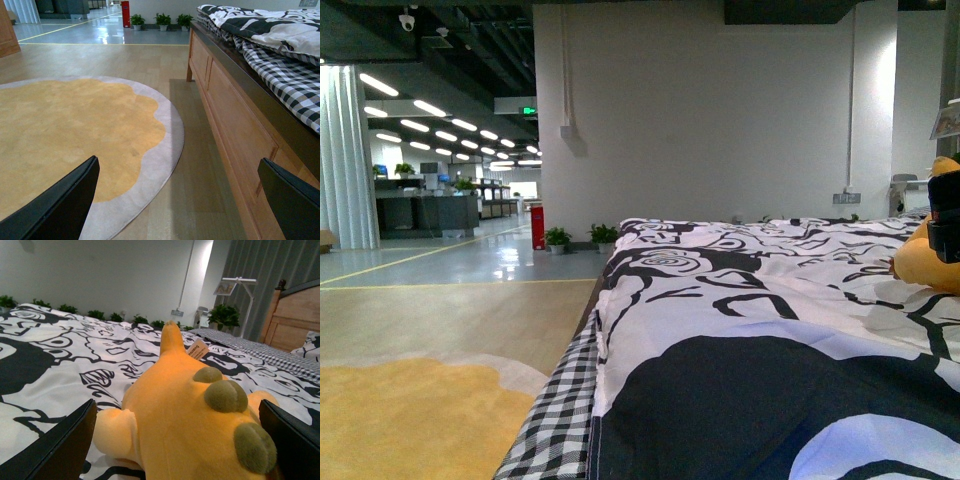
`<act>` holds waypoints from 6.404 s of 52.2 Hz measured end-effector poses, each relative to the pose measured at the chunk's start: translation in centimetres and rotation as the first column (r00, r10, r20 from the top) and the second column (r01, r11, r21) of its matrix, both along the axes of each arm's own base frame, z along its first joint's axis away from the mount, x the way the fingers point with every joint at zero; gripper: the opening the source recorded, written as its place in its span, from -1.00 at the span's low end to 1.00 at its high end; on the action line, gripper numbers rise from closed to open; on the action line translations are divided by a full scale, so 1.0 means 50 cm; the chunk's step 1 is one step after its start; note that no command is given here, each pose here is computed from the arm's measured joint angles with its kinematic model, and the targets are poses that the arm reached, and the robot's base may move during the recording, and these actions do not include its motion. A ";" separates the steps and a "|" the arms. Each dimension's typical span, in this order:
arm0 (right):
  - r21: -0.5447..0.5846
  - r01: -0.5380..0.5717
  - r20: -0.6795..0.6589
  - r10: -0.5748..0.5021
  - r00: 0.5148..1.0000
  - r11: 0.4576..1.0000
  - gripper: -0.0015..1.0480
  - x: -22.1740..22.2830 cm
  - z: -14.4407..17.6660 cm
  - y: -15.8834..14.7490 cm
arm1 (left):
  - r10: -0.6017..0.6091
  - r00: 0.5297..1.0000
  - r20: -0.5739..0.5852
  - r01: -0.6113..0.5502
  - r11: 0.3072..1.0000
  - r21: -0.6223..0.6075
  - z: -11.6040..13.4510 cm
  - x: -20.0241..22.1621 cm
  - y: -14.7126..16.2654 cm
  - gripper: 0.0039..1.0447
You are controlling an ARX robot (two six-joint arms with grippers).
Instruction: Put away toys
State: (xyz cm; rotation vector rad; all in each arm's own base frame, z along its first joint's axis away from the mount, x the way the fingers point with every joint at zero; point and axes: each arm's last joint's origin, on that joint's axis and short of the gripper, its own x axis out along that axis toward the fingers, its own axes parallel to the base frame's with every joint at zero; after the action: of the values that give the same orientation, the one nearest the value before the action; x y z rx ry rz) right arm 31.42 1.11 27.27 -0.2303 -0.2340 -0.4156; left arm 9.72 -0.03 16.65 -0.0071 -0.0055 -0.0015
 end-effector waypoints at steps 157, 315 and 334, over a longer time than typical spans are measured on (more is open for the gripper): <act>0.419 -0.604 0.346 0.496 0.797 0.678 -0.88 -0.430 0.130 -0.170 | 0.000 1.000 0.000 0.000 1.000 0.000 0.000 0.000 0.000 0.88; 0.268 -0.375 -0.172 0.427 0.888 0.888 -0.88 -0.434 -0.210 -0.022 | 0.018 1.000 0.000 -0.018 1.000 0.001 0.000 0.000 0.002 0.88; 0.268 -0.369 -0.172 0.421 0.891 0.890 -0.88 -0.434 -0.210 -0.022 | 0.002 1.000 0.000 -0.002 1.000 0.002 0.000 0.000 0.001 0.88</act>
State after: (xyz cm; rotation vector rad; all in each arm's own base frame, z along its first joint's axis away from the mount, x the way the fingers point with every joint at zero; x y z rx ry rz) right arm 9.71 0.00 16.76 0.0029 -0.0040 -0.0023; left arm 9.72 0.00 16.65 -0.0048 -0.0055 0.0000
